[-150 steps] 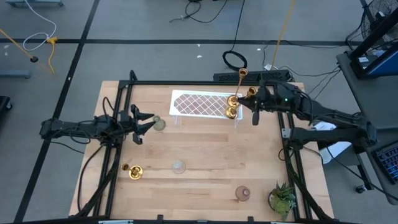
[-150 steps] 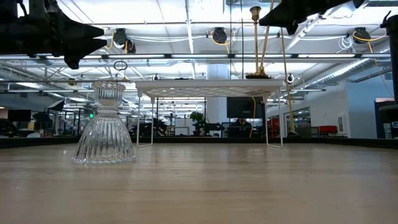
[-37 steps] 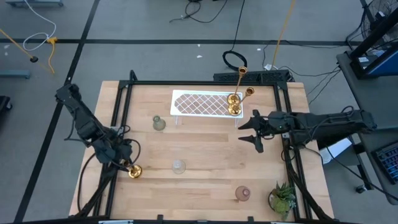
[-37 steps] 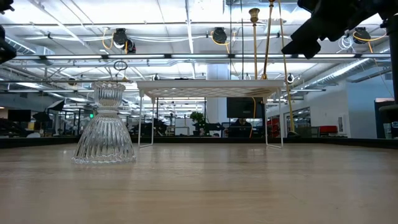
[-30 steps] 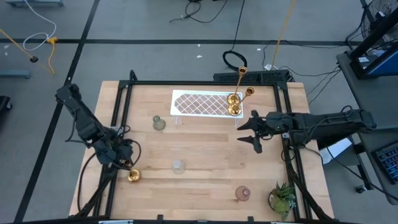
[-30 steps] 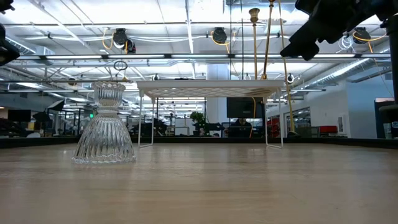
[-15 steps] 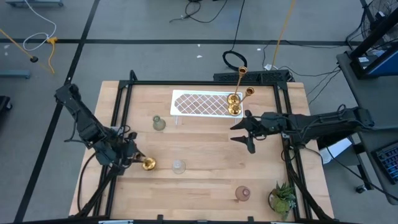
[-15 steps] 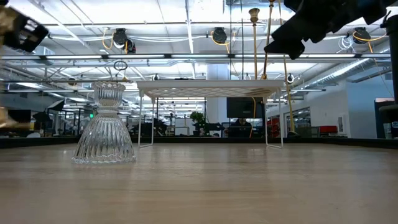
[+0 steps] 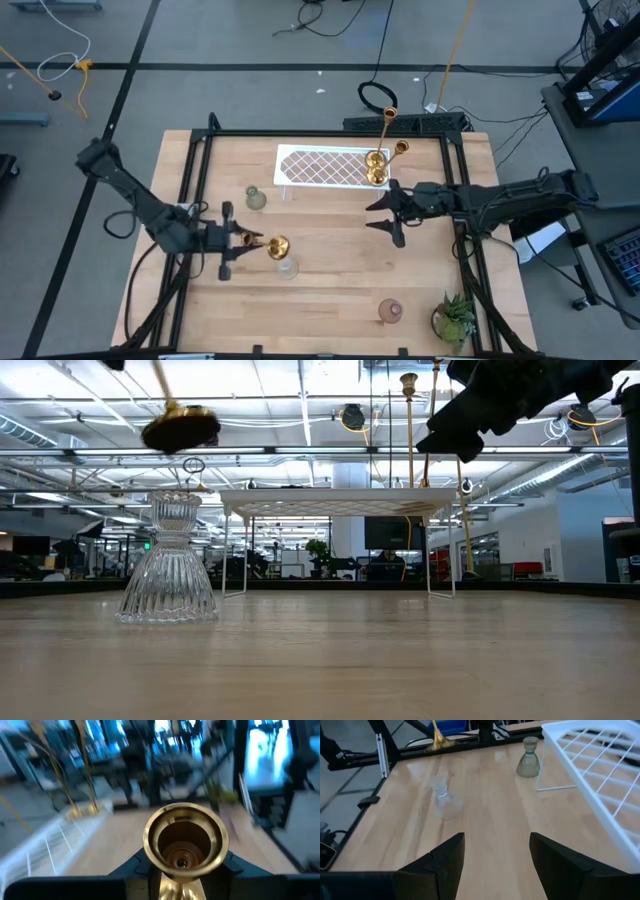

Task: Pick & Place candle stick holders
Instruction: Put the gold candle holder on the shelf

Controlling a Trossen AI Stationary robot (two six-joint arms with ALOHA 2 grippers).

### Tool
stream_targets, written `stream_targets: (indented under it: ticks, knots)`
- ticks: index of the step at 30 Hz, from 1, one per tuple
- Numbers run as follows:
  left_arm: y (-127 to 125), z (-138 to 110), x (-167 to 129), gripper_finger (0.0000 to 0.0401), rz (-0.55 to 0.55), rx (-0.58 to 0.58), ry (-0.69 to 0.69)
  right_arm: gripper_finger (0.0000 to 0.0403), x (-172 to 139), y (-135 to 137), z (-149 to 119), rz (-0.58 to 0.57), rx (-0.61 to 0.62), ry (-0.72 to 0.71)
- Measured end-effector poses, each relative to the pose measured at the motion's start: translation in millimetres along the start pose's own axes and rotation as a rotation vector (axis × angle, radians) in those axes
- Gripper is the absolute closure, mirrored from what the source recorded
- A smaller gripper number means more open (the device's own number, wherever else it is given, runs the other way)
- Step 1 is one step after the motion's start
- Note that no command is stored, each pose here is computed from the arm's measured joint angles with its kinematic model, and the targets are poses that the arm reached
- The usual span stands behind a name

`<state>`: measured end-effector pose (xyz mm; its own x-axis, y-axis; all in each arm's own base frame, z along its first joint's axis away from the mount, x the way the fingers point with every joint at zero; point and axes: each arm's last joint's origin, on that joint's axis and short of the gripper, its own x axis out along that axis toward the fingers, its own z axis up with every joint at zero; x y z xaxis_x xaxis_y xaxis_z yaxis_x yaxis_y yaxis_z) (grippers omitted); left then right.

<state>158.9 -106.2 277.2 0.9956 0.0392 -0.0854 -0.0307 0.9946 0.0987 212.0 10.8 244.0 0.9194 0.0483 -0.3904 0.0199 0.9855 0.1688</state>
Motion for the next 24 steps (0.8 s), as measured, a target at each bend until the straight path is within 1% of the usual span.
stream_targets:
  ticks: [3,6,8,10,13,17,22,24]
  knots:
    - [8,9,11,0.0299,0.063,-0.031,-0.091,0.0188,1,5,-4,0.024,0.010,0.013]
    - [19,13,22,0.0303,0.101,-0.051,-0.143,0.0188,2,10,-15,0.047,-0.007,0.045]
    - [27,15,32,0.0298,0.078,-0.048,-0.166,0.0188,3,12,-27,0.061,-0.011,0.078]
    - [35,18,45,0.0290,0.032,-0.038,-0.181,0.0188,4,14,-38,0.072,0.000,0.100]
    - [50,25,66,0.0290,0.031,-0.024,-0.188,0.0188,5,14,-56,0.088,0.021,0.110]
    - [76,38,96,0.0301,0.083,0.022,-0.190,0.0188,5,13,-70,0.127,0.042,0.000]
    - [111,51,138,0.0291,0.031,0.026,-0.193,0.0188,-1,8,-90,0.170,0.051,-0.164]
    - [126,53,154,0.0287,0.042,0.017,-0.189,0.0188,-4,5,-98,0.177,0.053,-0.190]
